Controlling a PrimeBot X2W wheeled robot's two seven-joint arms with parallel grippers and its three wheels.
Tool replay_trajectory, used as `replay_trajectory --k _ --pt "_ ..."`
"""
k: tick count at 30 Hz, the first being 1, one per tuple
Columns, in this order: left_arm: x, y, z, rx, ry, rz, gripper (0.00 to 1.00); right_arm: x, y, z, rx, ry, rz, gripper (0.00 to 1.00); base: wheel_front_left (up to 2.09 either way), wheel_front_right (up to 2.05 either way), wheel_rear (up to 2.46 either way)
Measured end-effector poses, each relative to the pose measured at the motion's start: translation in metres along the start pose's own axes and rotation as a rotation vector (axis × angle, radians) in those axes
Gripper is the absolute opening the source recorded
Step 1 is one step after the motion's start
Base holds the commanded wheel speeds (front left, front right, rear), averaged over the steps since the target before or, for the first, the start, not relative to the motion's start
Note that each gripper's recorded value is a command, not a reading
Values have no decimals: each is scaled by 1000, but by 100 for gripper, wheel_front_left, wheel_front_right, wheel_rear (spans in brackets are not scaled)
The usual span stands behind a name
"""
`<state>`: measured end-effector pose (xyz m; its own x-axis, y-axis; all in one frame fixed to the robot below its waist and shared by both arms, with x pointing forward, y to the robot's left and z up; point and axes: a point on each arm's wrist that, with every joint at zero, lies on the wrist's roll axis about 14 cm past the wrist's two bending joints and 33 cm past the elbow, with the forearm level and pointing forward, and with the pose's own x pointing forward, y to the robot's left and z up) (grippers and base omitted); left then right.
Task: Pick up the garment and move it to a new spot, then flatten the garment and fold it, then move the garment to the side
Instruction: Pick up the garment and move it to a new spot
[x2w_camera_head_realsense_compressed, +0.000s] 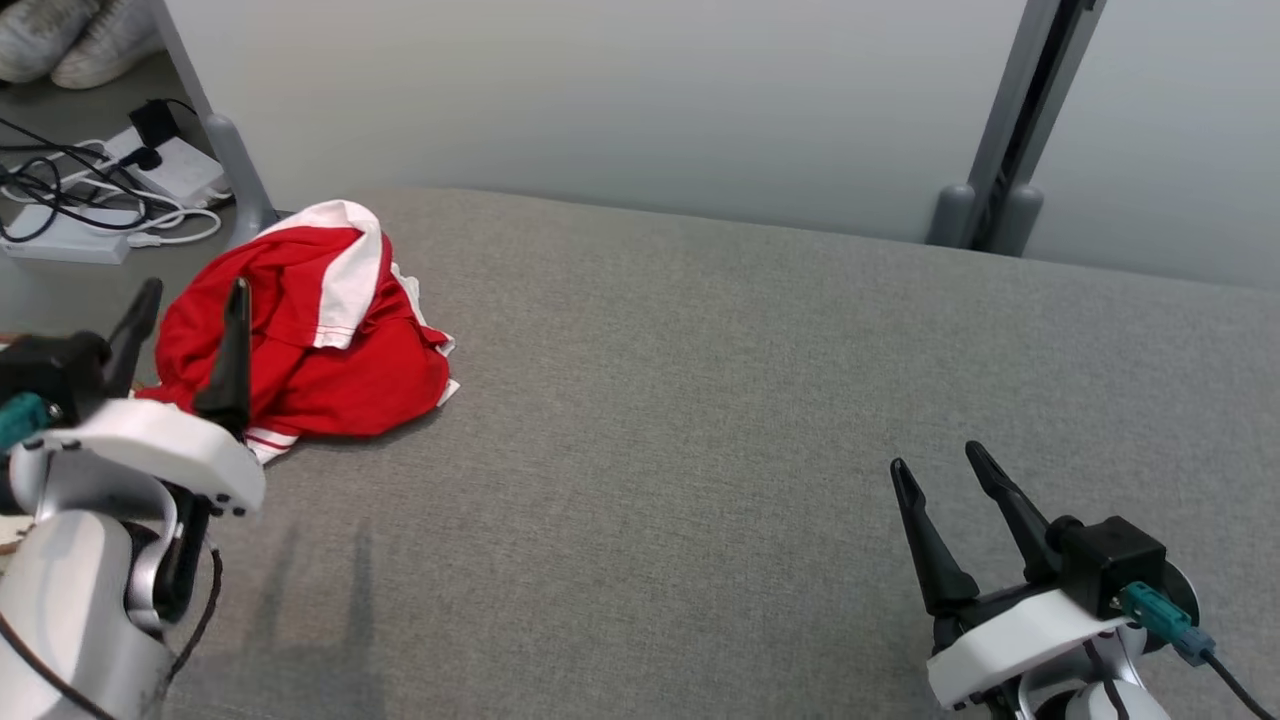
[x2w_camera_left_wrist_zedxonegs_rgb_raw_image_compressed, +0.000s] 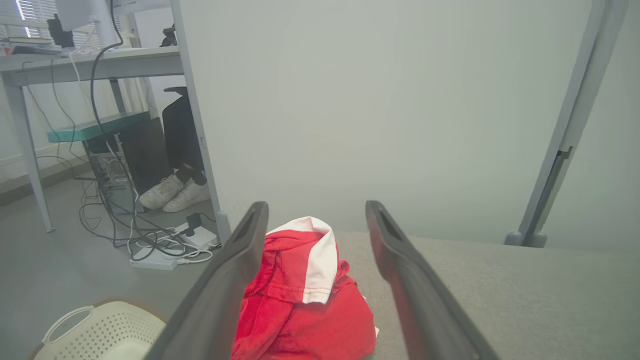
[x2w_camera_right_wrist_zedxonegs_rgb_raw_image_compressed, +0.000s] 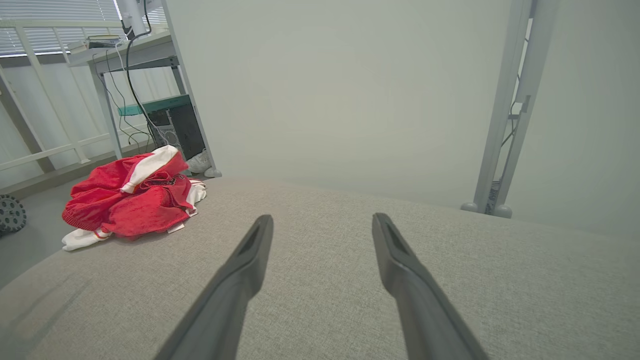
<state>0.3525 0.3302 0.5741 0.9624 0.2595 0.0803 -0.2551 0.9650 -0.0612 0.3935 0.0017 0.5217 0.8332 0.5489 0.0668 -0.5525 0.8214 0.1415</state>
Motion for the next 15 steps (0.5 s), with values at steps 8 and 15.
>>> replay_trajectory --k 8,15 --pt "64 -5 -29 -25 145 -21 100 8 -31 -10 8 24 -64 100 0 0 0" --pt "104 -8 -79 -34 300 -18 100 16 -60 -28 25 53 -122 100 0 0 0"
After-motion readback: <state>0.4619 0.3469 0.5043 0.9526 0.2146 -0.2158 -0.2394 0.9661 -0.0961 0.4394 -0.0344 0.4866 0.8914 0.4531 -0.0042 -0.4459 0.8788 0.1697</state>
